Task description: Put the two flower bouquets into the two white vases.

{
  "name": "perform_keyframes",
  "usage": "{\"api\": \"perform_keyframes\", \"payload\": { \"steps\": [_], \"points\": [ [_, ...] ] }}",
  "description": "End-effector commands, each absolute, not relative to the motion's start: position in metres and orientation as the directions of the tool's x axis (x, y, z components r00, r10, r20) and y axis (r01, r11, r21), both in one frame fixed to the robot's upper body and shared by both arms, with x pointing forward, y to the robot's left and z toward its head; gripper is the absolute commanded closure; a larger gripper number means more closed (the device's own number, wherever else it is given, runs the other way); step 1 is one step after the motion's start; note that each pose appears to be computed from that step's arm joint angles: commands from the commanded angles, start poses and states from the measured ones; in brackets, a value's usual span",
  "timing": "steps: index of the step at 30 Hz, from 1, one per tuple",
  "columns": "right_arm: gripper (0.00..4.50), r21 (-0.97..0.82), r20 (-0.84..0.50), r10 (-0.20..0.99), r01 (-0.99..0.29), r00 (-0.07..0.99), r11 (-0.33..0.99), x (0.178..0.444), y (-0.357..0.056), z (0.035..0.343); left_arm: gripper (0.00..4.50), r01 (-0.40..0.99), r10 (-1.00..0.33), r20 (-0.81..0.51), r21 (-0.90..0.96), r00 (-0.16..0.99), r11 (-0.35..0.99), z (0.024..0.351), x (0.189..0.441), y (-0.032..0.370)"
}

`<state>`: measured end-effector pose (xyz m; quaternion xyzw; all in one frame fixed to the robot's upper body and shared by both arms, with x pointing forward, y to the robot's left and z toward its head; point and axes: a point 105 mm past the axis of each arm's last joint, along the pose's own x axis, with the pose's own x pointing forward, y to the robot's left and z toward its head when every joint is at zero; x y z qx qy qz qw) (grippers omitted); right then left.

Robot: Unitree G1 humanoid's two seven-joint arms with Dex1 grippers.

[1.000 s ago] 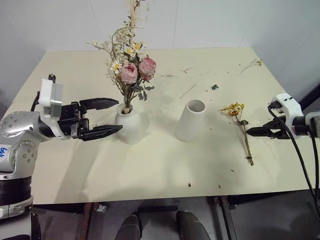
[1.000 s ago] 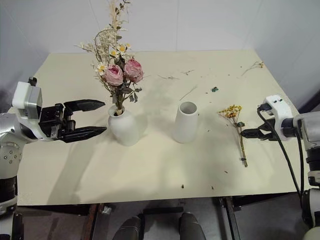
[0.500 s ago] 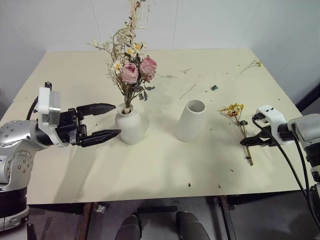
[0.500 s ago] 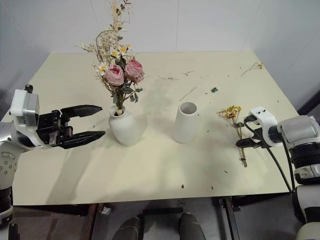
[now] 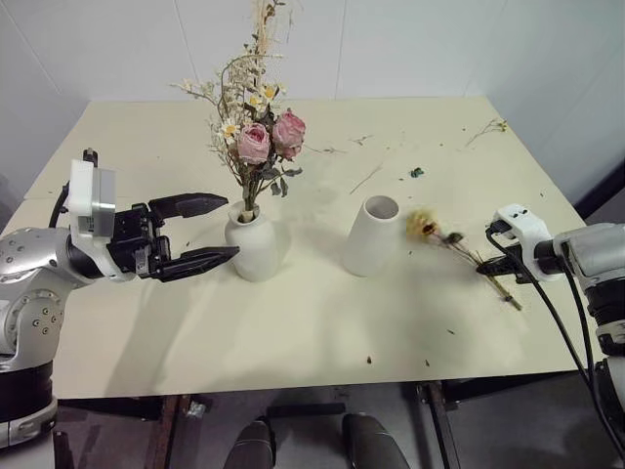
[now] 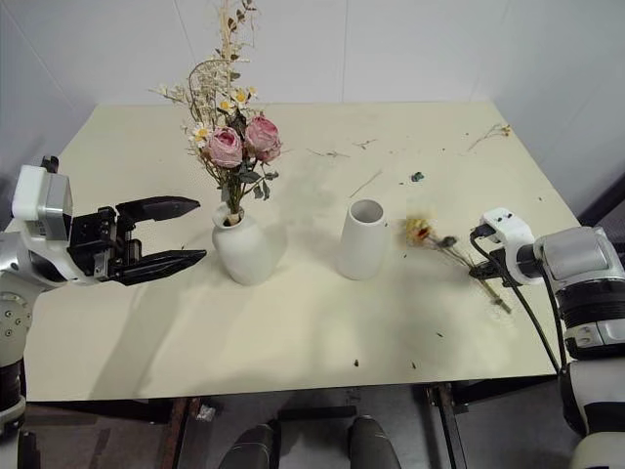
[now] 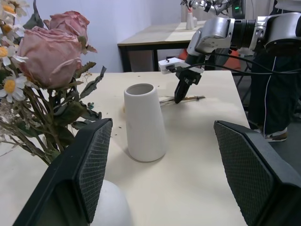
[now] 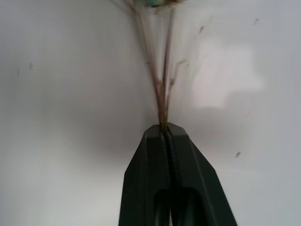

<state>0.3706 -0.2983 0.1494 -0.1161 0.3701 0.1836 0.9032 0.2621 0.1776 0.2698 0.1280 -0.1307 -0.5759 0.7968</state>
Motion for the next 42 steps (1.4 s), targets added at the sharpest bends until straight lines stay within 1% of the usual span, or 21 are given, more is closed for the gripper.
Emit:
{"api": "perform_keyframes", "payload": {
  "steps": [1,2,3,4,5,6,7,9,11,12,14,16,19,22,27,32,36,40,42],
  "points": [
    [4.45,-0.131,-0.501,0.295,-0.409,0.813,0.903,0.385,-0.296,0.199,0.81,0.874,-0.953,0.07,0.382,0.296,0.3,0.275,0.265,0.178],
    [4.45,-0.13,-0.423,0.326,-0.413,0.845,0.901,0.389,-0.292,0.214,0.81,0.875,-0.953,0.073,0.381,0.293,0.299,0.276,0.266,0.178],
    [4.45,-0.131,-0.287,0.372,-0.421,0.883,0.898,0.393,-0.284,0.239,0.81,0.876,-0.954,0.077,0.38,0.289,0.296,0.276,0.268,0.178],
    [4.45,-0.093,-0.136,0.437,-0.45,0.889,0.888,0.392,-0.272,0.267,0.81,0.878,-0.955,0.082,0.378,0.284,0.294,0.277,0.269,0.177],
    [4.45,-0.097,0.02,0.488,-0.484,0.873,0.87,0.387,-0.259,0.296,0.81,0.88,-0.956,0.086,0.373,0.281,0.292,0.277,0.271,0.178],
    [4.45,-0.116,0.168,0.528,-0.515,0.833,0.849,0.379,-0.247,0.322,0.81,0.882,-0.957,0.088,0.37,0.278,0.291,0.277,0.272,0.178],
    [4.45,-0.139,0.273,0.553,-0.537,0.787,0.832,0.369,-0.238,0.34,0.81,0.883,-0.957,0.089,0.368,0.278,0.291,0.277,0.274,0.179],
    [4.45,-0.132,0.446,0.533,-0.536,0.719,0.834,0.353,-0.229,0.366,0.81,0.886,-0.959,0.089,0.366,0.271,0.284,0.277,0.278,0.178],
    [4.45,-0.106,0.526,0.532,-0.569,0.664,0.815,0.342,-0.222,0.376,0.81,0.89,-0.961,0.088,0.362,0.263,0.277,0.276,0.281,0.177],
    [4.45,-0.097,0.539,0.535,-0.583,0.651,0.807,0.339,-0.22,0.376,0.81,0.891,-0.961,0.088,0.361,0.261,0.275,0.275,0.281,0.178],
    [4.45,-0.074,0.578,0.592,-0.687,0.561,0.723,0.324,-0.204,0.38,0.81,0.893,-0.963,0.089,0.36,0.255,0.27,0.274,0.284,0.177],
    [4.45,-0.084,0.591,0.642,-0.754,0.488,0.651,0.311,-0.186,0.38,0.81,0.894,-0.964,0.092,0.36,0.249,0.265,0.275,0.286,0.175],
    [4.45,-0.073,0.578,0.675,-0.795,0.458,0.602,0.307,-0.167,0.37,0.81,0.888,-0.961,0.121,0.369,0.248,0.276,0.278,0.29,0.172],
    [4.45,-0.048,0.556,0.696,-0.818,0.455,0.574,0.31,-0.154,0.353,0.81,0.893,-0.961,0.154,0.359,0.231,0.272,0.279,0.289,0.164],
    [4.45,-0.014,0.551,0.684,-0.814,0.478,0.581,0.322,-0.144,0.331,0.81,0.898,-0.961,0.175,0.351,0.214,0.264,0.278,0.285,0.15],
    [4.45,-0.012,0.535,0.688,-0.809,0.491,0.588,0.333,-0.141,0.312,0.81,0.894,-0.956,0.188,0.35,0.224,0.278,0.28,0.285,0.149],
    [4.45,0.016,0.532,0.688,-0.818,0.494,0.575,0.339,-0.135,0.302,0.81,0.893,-0.956,0.186,0.353,0.226,0.28,0.281,0.285,0.147],
    [4.45,-0.012,0.471,0.72,-0.813,0.509,0.583,0.341,-0.13,0.278,0.81,0.883,-0.952,0.189,0.365,0.239,0.294,0.286,0.285,0.149],
    [4.45,-0.021,0.465,0.715,-0.801,0.522,0.598,0.344,-0.131,0.272,0.81,0.882,-0.951,0.189,0.366,0.243,0.298,0.286,0.286,0.15]
  ]
}}
